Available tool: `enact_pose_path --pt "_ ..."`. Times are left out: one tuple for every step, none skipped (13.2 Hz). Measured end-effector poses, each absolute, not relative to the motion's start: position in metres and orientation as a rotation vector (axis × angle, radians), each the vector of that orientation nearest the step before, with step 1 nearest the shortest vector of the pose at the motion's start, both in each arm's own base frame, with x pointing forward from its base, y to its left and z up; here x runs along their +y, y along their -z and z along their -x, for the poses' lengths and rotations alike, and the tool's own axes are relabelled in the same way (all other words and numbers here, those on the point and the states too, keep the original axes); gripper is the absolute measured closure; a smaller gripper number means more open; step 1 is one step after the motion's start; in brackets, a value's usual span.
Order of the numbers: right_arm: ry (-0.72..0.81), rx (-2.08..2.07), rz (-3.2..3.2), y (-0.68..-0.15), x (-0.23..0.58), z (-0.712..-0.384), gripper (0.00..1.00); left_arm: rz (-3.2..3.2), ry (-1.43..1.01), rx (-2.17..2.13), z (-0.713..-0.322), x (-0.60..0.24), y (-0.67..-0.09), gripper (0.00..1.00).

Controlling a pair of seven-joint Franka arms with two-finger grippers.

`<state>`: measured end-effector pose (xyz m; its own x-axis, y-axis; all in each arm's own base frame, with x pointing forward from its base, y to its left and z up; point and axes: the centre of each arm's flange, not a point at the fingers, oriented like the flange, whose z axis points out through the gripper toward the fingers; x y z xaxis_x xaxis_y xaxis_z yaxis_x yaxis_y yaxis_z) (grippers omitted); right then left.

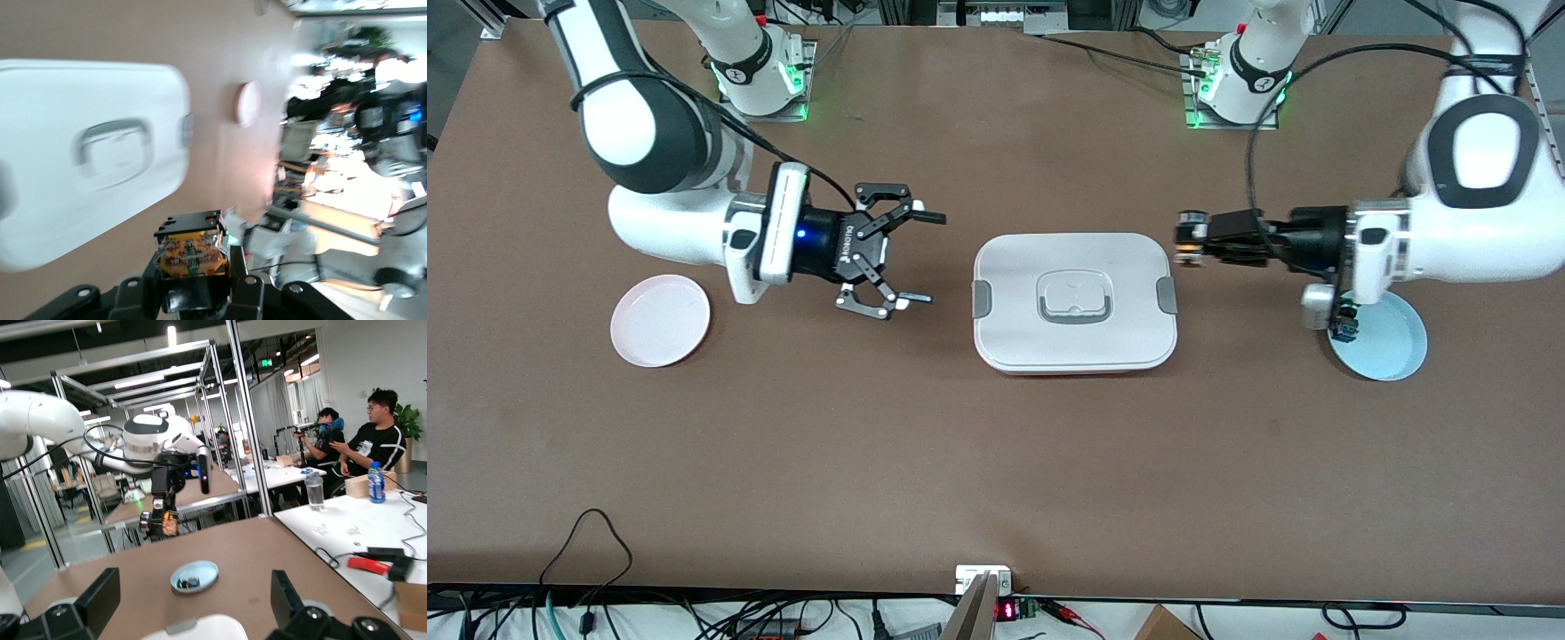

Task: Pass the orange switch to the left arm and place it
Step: 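Open the right gripper and withdraw while the left gripper carries the switch, then lower the switch onto the blue plate with the left gripper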

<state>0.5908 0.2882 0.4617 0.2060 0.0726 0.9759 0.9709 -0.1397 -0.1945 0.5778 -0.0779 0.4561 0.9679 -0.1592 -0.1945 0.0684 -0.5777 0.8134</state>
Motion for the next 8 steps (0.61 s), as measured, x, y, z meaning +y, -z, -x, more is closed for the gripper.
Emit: enact_pose_path --pt "1.107 -1.071 1.462 -0.463 0.277 -0.593 0.00 -2.283 0.352 -0.080 -0.572 -0.046 -0.446 0.59" --pt "1.103 -1.078 1.460 -0.462 0.265 -0.595 0.00 -2.421 0.407 -0.102 -0.567 -0.017 -0.433 0.59" --pt "1.093 -1.083 1.453 -0.460 0.253 -0.596 0.00 -2.557 0.466 -0.127 -0.561 0.010 -0.419 0.59" --pt "1.077 -1.097 1.446 -0.457 0.240 -0.598 0.00 -2.684 0.533 -0.157 -0.557 0.034 -0.405 0.59" --pt "1.052 -1.120 1.448 -0.454 0.224 -0.600 0.00 -2.785 0.591 -0.181 -0.553 0.058 -0.391 0.59" --pt "1.003 -1.136 1.465 -0.451 0.207 -0.602 0.00 -2.884 0.619 -0.208 -0.553 0.079 -0.377 0.59" --pt "0.924 -1.140 1.496 -0.448 0.188 -0.602 0.00 -2.988 0.606 -0.255 -0.556 0.098 -0.357 0.59" --pt "0.825 -1.130 1.532 -0.445 0.169 -0.601 0.00 -3.061 0.567 -0.295 -0.558 0.112 -0.331 0.59"
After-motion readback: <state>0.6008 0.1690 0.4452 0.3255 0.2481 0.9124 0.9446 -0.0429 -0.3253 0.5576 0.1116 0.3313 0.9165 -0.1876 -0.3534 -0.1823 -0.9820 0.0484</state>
